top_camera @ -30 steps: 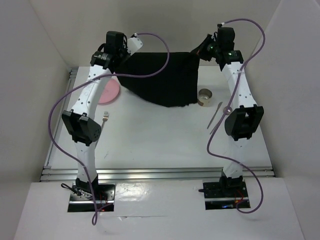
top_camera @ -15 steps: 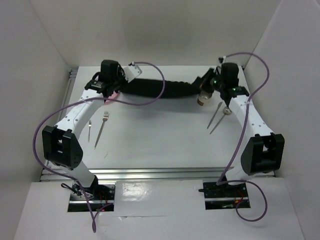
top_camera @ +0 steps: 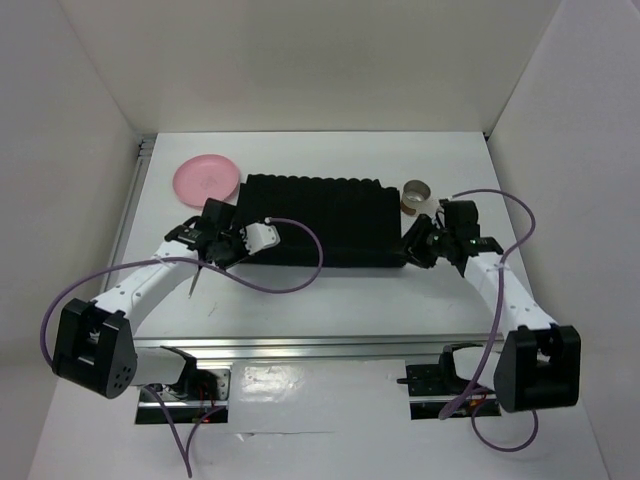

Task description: Set the dinner table for one person

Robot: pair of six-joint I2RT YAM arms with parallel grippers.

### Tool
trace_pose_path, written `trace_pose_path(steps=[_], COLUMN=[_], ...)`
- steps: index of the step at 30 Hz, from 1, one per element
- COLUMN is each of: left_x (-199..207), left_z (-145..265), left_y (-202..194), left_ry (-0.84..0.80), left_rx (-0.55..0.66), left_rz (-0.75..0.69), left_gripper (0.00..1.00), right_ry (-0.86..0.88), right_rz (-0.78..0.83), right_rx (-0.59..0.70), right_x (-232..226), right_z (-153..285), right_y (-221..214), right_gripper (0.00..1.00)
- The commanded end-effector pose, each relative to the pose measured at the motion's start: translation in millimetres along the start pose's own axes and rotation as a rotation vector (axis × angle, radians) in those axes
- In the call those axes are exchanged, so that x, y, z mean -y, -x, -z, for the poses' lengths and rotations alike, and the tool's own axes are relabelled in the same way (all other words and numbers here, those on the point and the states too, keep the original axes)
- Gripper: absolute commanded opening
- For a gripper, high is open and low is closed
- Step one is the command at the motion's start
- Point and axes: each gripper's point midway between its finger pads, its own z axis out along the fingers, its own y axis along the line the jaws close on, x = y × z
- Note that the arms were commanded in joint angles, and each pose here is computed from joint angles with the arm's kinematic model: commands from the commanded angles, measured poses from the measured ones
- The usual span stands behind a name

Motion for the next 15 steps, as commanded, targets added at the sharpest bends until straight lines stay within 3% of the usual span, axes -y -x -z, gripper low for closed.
trace_pose_path(steps=[1, 2, 3, 4, 8, 9, 11, 12, 14, 15], left_x=[23, 30, 39, 43, 55, 51, 26, 21, -3, -12], left_z=[10, 11, 15, 19, 37, 38, 29, 19, 8, 0], left_y=[-30, -34, -42, -45, -33, -28, -12, -10, -5, -2], left_ry=[-0.069, -0.100, -0.139, -0.150, -0.261, -0.242, -0.138, -0.118, -0.025, 0.012], left_rx=[-0.115, -0.125, -0.160, -0.171, -0.138, -0.128, -0.091, -0.111, -0.137, -0.140], left_rz=[-0.027, -0.023, -0.018, -0.017, -0.044, -0.009, 0.044, 0.119, 0.195, 0.231], left_gripper=[0.41, 0.57, 0.62, 0.65, 0.72, 0.78, 0.81, 0.81, 0.77, 0.75], right_ry=[-0.161, -0.182, -0.204, -0.208, -0.222, -0.205, -0.163, -0.145, -0.160, -0.158], right_rz=[-0.081, -0.115, -0.113, -0.119, -0.094, -0.069, -0.052, -0.032, -0.041, -0.046], right_rx=[-0.014, -0.039, -0.023, -0.004, 0.086, 0.107, 0.101, 0.109, 0.090, 0.073], right_x=[43, 47, 50, 51, 48, 43, 34, 31, 36, 38], right_z=[15, 20, 24, 30, 43, 44, 36, 31, 13, 5], right_y=[-26, -37, -37, -39, -25, -17, -10, -4, 4, 4], right_gripper=[0.52, 0.59, 0.65, 0.68, 0.68, 0.65, 0.54, 0.39, 0.20, 0.02])
